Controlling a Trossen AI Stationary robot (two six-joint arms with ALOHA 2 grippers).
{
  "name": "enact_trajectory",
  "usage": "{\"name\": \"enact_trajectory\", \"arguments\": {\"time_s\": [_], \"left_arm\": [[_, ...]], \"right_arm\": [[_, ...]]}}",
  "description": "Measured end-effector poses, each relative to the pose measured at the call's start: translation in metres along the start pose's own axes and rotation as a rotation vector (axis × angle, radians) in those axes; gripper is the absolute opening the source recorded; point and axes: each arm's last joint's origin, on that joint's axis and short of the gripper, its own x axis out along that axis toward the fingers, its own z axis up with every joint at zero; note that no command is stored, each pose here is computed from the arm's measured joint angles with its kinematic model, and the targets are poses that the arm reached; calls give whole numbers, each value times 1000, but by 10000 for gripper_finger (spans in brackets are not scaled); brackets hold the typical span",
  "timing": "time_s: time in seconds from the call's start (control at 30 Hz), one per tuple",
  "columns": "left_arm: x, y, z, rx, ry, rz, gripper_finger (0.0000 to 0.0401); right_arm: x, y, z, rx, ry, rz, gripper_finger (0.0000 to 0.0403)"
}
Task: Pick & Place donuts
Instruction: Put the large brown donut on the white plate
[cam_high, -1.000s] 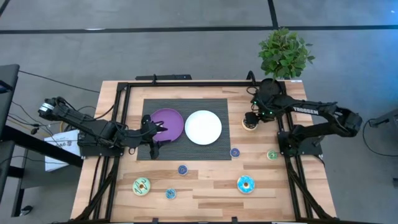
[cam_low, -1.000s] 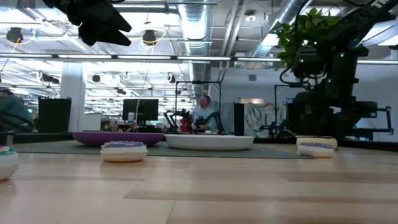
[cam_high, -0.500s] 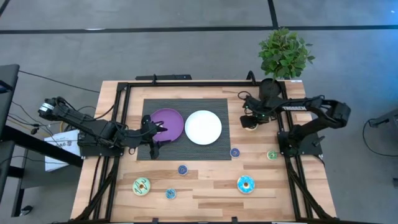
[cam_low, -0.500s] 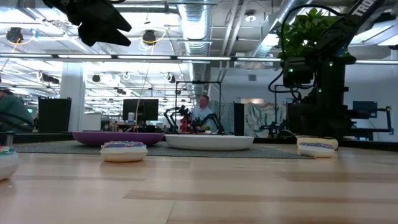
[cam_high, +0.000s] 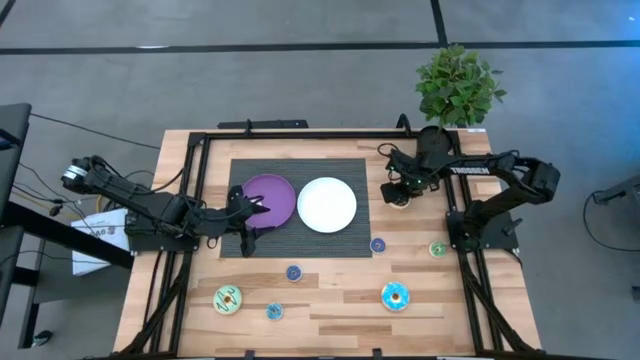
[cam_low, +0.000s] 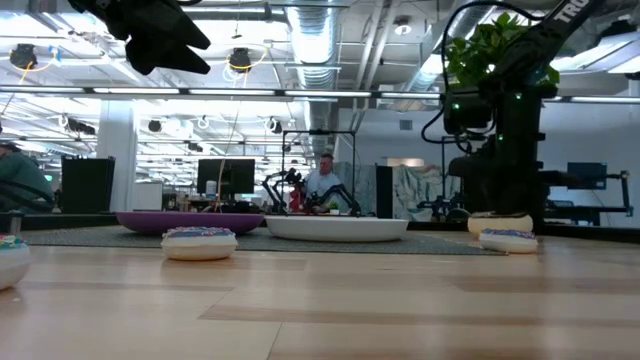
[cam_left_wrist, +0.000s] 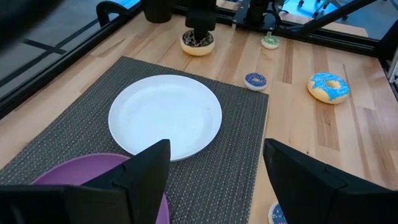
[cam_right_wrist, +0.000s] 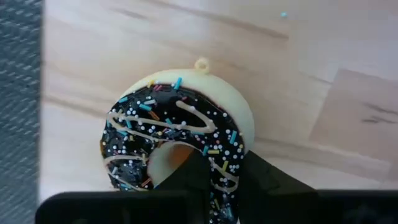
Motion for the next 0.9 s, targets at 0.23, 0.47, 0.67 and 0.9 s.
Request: {"name": "enact_trajectory", "arguments": {"time_s": [0.23,0.47,0.67,0.9], "left_arm": [[0,0,0,1,0,-1,251],[0,0,0,3,0,-2,251],[0,0,0,29,4,-12,251],[-7,-1,1,70,-24,6,251]], "right_arm": [[-27,25,10,-53,-36,72,38],[-63,58,21,-115,-123,171,32],[-81,97,31,-191,-142,218,31],[-81,153,43,-310,-127,222,31]]}}
